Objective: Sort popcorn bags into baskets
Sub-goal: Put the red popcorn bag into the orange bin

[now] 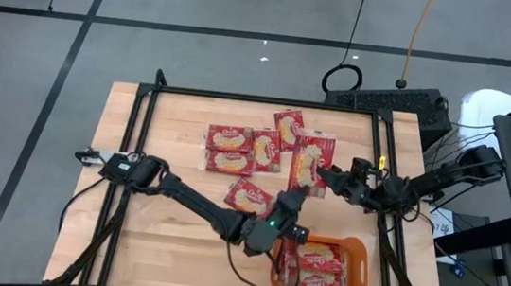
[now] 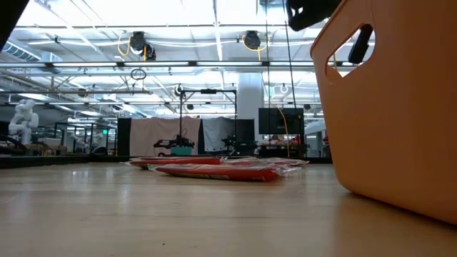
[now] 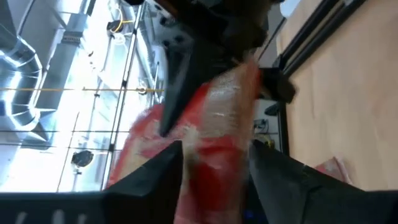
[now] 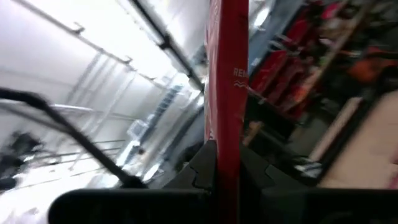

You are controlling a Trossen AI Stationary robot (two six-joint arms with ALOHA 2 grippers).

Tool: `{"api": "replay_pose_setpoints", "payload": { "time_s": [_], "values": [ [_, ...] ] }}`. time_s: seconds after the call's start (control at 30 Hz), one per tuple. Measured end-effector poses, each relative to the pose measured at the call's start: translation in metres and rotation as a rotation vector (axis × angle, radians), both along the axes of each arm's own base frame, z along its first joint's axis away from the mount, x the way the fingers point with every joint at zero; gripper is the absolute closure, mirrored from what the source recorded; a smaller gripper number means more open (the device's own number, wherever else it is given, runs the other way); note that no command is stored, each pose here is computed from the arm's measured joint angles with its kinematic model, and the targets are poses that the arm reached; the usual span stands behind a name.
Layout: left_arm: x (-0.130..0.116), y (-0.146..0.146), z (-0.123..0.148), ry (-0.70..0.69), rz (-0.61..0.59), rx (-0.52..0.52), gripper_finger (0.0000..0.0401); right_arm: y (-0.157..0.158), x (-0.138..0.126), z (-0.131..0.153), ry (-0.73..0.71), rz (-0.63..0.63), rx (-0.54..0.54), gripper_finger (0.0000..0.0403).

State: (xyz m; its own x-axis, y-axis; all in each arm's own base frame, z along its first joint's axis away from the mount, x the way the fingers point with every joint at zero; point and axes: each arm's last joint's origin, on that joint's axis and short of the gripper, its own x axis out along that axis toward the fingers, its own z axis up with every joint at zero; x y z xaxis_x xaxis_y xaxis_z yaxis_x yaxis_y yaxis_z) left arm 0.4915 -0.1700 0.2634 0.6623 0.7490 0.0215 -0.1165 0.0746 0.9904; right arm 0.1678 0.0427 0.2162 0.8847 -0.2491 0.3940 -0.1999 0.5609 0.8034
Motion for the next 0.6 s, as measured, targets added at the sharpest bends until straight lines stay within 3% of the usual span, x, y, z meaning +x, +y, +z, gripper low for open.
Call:
{"api": "replay_pose_setpoints", "payload": {
  "time_s": [0.13,0.47,0.6],
  "values": [
    [0.002,0.005,-0.001,0.018,0.014,0.012,0.0250,-0.001,0.002,-0.006,0.051,-0.041,0.063,0.0385],
    [0.005,0.016,-0.007,0.063,0.046,0.013,0.0300,-0.001,0.002,-0.007,0.063,-0.053,0.062,0.0385],
    [0.005,0.016,-0.007,0.058,0.047,0.011,0.0341,-0.001,0.002,-0.007,0.060,-0.039,0.088,0.0385]
  ]
}}
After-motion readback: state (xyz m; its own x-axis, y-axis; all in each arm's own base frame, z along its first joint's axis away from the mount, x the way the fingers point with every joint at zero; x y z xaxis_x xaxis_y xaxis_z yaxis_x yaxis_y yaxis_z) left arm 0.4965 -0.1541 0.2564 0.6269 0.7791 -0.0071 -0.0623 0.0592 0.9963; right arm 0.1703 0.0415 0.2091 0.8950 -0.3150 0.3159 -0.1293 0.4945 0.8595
